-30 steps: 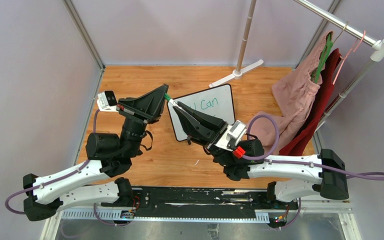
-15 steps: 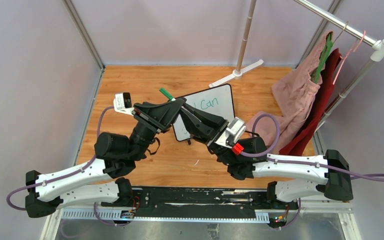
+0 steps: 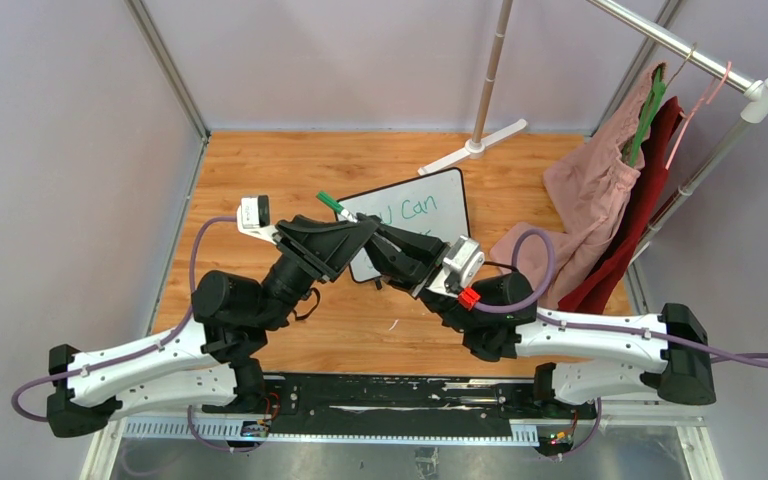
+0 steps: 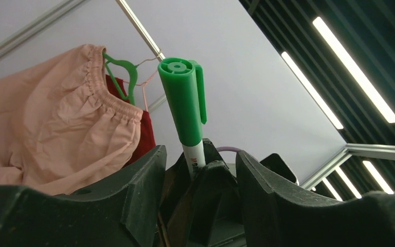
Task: Write a sentence on the whiteboard
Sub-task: Close the whiteboard marker at the center of the board.
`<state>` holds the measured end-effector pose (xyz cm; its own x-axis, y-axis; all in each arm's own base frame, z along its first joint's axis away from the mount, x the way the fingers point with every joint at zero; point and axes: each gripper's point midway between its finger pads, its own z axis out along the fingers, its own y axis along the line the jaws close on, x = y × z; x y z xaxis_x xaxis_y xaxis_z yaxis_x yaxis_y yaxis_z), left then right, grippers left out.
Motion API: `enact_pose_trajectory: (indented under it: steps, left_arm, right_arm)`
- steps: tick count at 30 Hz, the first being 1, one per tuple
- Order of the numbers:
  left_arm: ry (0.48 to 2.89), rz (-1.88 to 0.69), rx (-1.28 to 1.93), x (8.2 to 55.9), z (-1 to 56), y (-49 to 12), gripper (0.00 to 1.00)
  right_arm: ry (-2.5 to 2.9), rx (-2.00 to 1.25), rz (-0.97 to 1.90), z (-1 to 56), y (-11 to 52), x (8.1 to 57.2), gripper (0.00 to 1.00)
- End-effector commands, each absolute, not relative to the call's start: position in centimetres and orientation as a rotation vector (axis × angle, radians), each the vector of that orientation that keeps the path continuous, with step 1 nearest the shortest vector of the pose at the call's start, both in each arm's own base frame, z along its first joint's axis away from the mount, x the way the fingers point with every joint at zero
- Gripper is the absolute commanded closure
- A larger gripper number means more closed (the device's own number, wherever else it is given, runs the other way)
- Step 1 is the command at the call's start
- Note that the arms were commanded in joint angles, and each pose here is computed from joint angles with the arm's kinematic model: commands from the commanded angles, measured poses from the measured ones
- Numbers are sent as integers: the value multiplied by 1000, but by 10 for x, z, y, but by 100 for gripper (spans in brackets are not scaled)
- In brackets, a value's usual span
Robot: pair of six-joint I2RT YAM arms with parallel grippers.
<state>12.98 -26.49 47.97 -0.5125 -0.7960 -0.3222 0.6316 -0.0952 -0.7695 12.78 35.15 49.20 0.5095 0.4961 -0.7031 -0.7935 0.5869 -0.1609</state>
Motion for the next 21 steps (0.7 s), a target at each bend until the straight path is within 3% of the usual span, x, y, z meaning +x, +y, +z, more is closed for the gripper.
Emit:
enact_pose_trajectory:
  steps: [1, 12, 16, 21]
  left_arm:
    - [1163, -1703, -184, 132, 467, -262, 42]
    - [1095, -1545, -310, 148, 476, -215, 31]
    - [1068, -1556, -293, 145, 485, -215, 32]
    - [1059, -1588, -265, 142, 489, -223, 43]
  right_arm:
    - [605, -475, 864, 506, 336, 120, 100]
    - [585, -452, 911, 507, 320, 112, 100]
    - [579, -444, 918, 508, 318, 112, 100]
    - [574, -432, 936, 509, 319, 111, 100]
